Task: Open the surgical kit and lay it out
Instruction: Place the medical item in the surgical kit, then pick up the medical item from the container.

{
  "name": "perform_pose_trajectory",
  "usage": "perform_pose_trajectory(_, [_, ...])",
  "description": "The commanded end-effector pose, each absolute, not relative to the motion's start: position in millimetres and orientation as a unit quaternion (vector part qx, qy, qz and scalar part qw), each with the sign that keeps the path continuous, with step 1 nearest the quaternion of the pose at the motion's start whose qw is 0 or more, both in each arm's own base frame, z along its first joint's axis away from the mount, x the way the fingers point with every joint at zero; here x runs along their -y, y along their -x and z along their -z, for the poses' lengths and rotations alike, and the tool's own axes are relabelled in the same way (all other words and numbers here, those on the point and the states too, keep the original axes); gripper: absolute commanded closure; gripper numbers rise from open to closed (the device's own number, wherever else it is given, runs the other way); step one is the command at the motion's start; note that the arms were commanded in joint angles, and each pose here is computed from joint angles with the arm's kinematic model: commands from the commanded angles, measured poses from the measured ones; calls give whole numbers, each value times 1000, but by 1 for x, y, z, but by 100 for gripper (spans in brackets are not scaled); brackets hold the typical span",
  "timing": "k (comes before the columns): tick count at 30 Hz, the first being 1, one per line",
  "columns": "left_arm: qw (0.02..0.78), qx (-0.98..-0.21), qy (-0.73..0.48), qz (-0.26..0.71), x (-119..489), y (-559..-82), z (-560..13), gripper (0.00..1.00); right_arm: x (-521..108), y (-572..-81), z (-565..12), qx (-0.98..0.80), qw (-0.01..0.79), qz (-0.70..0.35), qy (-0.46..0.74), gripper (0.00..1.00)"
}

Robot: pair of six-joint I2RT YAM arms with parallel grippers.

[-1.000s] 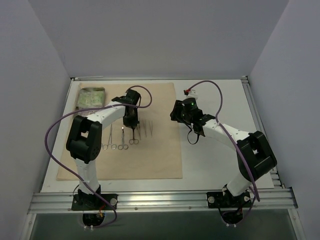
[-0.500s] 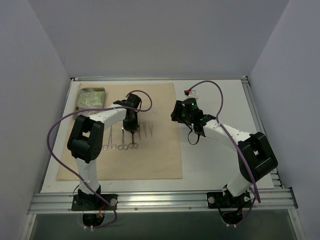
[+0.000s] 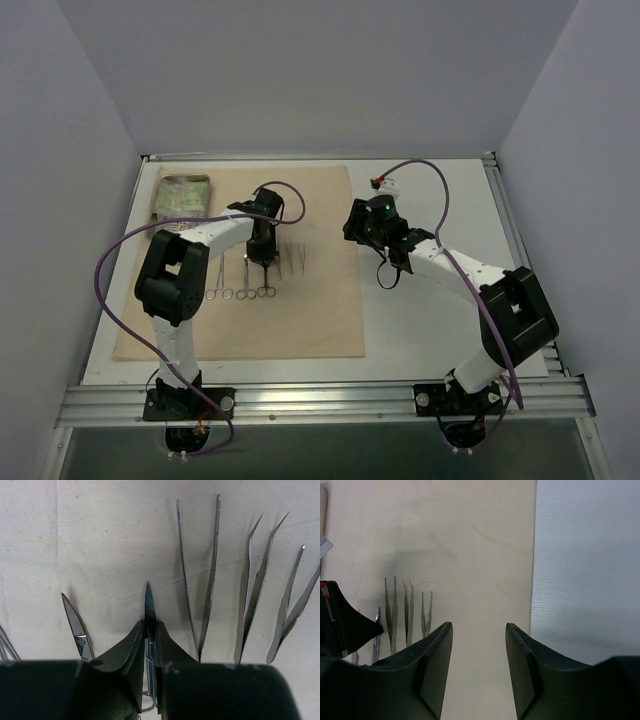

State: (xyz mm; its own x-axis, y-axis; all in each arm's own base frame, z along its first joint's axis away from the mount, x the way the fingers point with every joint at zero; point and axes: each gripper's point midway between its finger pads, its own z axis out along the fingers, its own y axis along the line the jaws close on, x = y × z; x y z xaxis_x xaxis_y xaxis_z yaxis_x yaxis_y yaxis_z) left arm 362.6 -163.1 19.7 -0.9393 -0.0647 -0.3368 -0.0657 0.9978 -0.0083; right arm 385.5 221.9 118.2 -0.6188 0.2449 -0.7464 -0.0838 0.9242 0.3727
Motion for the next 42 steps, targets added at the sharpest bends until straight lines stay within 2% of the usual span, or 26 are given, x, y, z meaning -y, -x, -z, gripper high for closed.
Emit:
perform_pose_trajectory(1, [174, -984, 32, -3, 161, -360, -20, 83, -213, -389, -140, -867, 459, -184, -57, 57])
perform_pose_trajectory(4, [171, -985, 33, -3, 160, -359, -21, 73, -214, -389, -140, -868, 458, -186, -56, 57])
perform_pose_trajectory(5, [170, -985, 33, -4, 160, -359, -22, 65, -214, -390, -140, -868, 458, -186, -56, 57])
perform_pose_trajectory(6, [172, -985, 31, -2, 162, -360, -23, 65, -214, -389, -140, -868, 457, -188, -56, 57])
perform_pose_trajectory(16, [180, -983, 27, -6, 158, -363, -36, 64, -212, -389, -142, -866, 460, -186, -58, 57])
perform_pose_trajectory(22, [196, -980, 17, -10, 156, -368, -54, 60, -215, -388, -146, -865, 462, -191, -53, 57])
perform_pose_trajectory(33, [227, -974, -10, -16, 149, -369, -95, 61, -223, -386, -151, -866, 455, -208, -31, 57])
perform_pose_trajectory(37, [266, -963, -51, -11, 145, -375, -129, 61, -223, -384, -151, -870, 449, -203, -24, 57])
perform_pose_trajectory(42, [312, -949, -46, -6, 112, -394, -175, 63, -224, -378, -156, -870, 446, -212, -11, 57])
